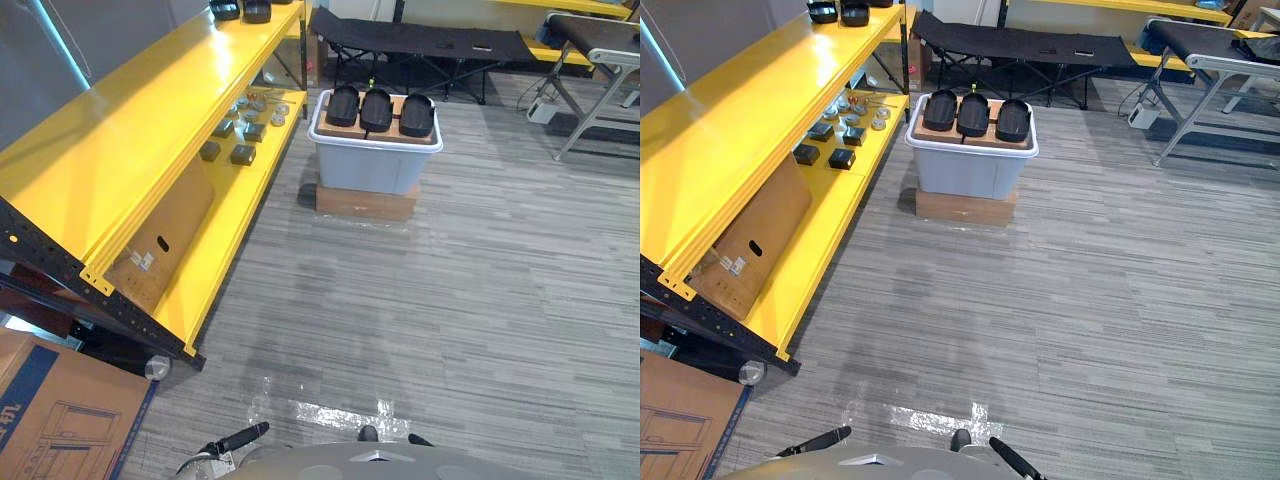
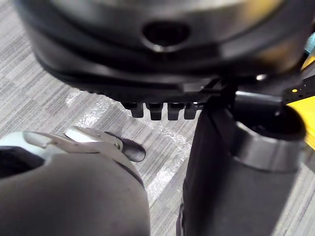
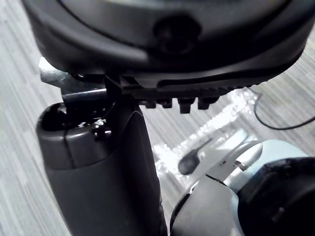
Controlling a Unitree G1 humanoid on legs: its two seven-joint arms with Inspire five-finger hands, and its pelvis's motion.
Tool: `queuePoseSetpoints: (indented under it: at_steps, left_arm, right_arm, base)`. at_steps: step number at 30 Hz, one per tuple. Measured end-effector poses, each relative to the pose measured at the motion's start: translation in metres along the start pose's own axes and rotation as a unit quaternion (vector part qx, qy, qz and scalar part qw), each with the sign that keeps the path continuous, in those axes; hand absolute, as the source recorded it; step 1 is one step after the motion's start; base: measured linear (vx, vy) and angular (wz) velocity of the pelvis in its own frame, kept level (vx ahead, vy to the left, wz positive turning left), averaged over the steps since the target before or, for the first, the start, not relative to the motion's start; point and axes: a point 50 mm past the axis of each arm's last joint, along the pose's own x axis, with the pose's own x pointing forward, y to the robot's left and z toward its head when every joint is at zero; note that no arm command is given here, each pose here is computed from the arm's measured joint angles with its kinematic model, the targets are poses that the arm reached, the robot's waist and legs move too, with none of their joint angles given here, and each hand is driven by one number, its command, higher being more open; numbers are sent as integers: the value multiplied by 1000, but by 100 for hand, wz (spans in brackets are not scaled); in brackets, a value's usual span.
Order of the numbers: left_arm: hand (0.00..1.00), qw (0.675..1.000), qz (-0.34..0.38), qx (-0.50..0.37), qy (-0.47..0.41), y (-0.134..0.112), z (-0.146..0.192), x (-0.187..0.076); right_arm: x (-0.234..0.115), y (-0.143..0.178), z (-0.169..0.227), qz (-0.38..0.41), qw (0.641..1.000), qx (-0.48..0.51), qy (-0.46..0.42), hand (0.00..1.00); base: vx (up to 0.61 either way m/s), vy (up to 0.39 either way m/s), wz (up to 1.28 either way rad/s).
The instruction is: Walk over and take three plastic housings, then place them on the shelf
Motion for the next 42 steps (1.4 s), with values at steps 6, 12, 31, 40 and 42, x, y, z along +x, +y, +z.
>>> queuePoseSetpoints:
  at_steps: [6,12,31,40,42]
  left_arm:
    - [100,996,-41,31,-75,-32,37,-5]
    - [100,988,-80,15,-135,-54,67,-13]
    - [100,978,-77,16,-193,-61,79,-20]
    - [100,981,-79,11,-174,-63,65,-17]
    - [100,982,-81,10,-169,-62,61,-17]
  right_arm:
    - [-6,48,49,55,990,-71,-110,100]
    - [-16,79,86,93,975,-76,-185,100]
    - [-15,78,72,95,977,-81,-174,100]
    - [-13,72,67,90,978,-76,-174,100]
    - [-14,72,67,90,978,-77,-174,100]
  base:
    - [-42,-4,6]
    - [19,8,0]
    - [-43,6,0]
    - [-9,1,2]
    - [-51,25,-3]
